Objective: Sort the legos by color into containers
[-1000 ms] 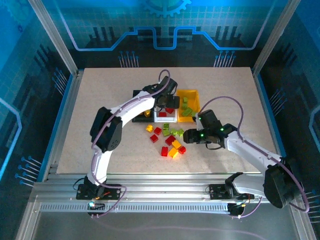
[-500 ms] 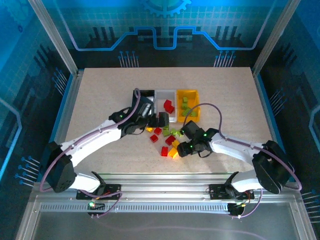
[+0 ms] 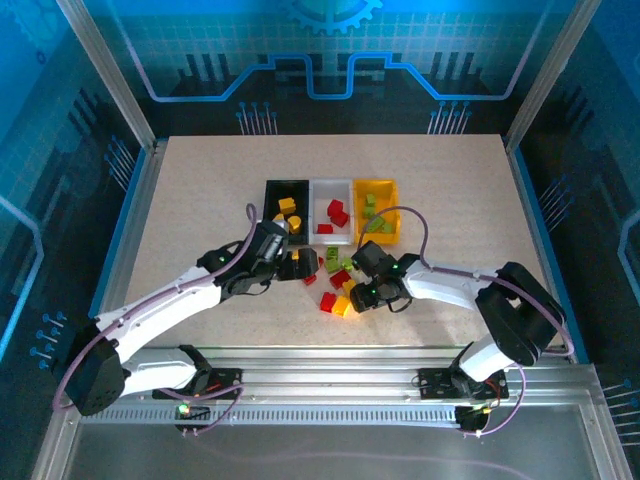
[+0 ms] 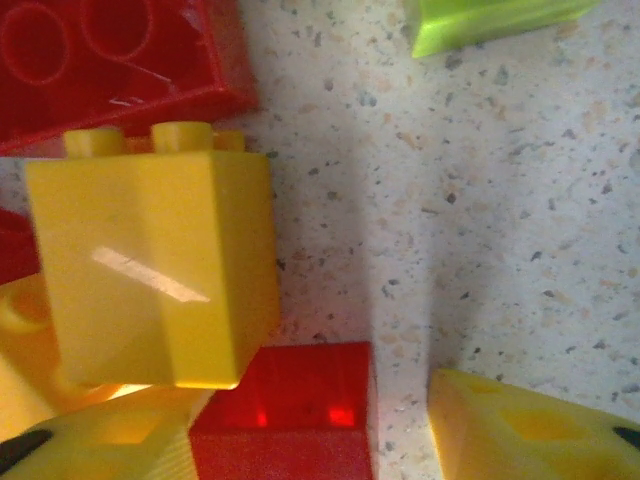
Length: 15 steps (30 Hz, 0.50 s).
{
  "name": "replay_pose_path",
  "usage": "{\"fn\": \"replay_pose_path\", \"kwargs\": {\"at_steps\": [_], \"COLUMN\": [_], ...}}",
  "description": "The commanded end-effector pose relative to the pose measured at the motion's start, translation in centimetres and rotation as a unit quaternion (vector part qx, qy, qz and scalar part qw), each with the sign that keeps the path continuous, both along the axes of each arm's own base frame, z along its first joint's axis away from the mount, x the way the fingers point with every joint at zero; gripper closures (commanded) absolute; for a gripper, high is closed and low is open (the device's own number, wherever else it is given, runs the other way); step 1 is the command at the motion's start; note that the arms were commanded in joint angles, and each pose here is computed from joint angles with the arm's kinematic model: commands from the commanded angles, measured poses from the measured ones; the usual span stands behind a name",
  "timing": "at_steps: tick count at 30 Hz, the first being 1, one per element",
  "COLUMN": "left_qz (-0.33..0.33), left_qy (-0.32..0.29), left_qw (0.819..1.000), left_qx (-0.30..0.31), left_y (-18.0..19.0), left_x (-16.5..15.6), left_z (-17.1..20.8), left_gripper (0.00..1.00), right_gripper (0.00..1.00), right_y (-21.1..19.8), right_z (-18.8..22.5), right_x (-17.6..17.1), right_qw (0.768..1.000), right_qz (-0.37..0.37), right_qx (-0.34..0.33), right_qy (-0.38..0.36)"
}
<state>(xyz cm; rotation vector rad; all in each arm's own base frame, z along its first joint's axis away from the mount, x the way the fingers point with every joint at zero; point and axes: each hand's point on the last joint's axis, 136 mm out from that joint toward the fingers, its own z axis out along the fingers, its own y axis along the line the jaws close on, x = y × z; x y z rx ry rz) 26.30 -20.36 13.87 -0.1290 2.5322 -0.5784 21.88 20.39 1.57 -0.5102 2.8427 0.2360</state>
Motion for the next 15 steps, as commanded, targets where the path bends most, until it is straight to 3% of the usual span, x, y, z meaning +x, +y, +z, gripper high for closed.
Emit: {"fn": "replay_pose_path", "kwargs": {"at_steps": [1,6,10,15], "left_qz": [0.012,0.015,0.025,0.035], "left_qy": [0.005,0.005,0.009,0.026], "left_qw": [1.000,1.000,1.000,0.999], "left_qx": [0.001,0.008,0.010,0.010], "left_y": [0.6,1.1,1.9,2.7], "left_x": [-0.5,-0.8,-1.5,-2.6], "left_z": [-0.3,-0.8,-1.7,-3.5], "left_gripper": [0.01,0.01,0.01,0.01], "right_gripper": [0.52,0.70,0.73,0.72], "right_y": [1.0,0.0,0.2,2.5], "right_z": [0.3,1.6,5.4,10.5], "right_x": [0.6,0.8,1.8,6.4], "right_qw": [1.000,1.000,0.998,0.992], "right_qz": [0.008,-0.004,0.003,-0.015], "right_qx": [0.009,0.016,0.042,0.087], "right_qy": [-0.011,-0.023,-0.051,-0.086]}}
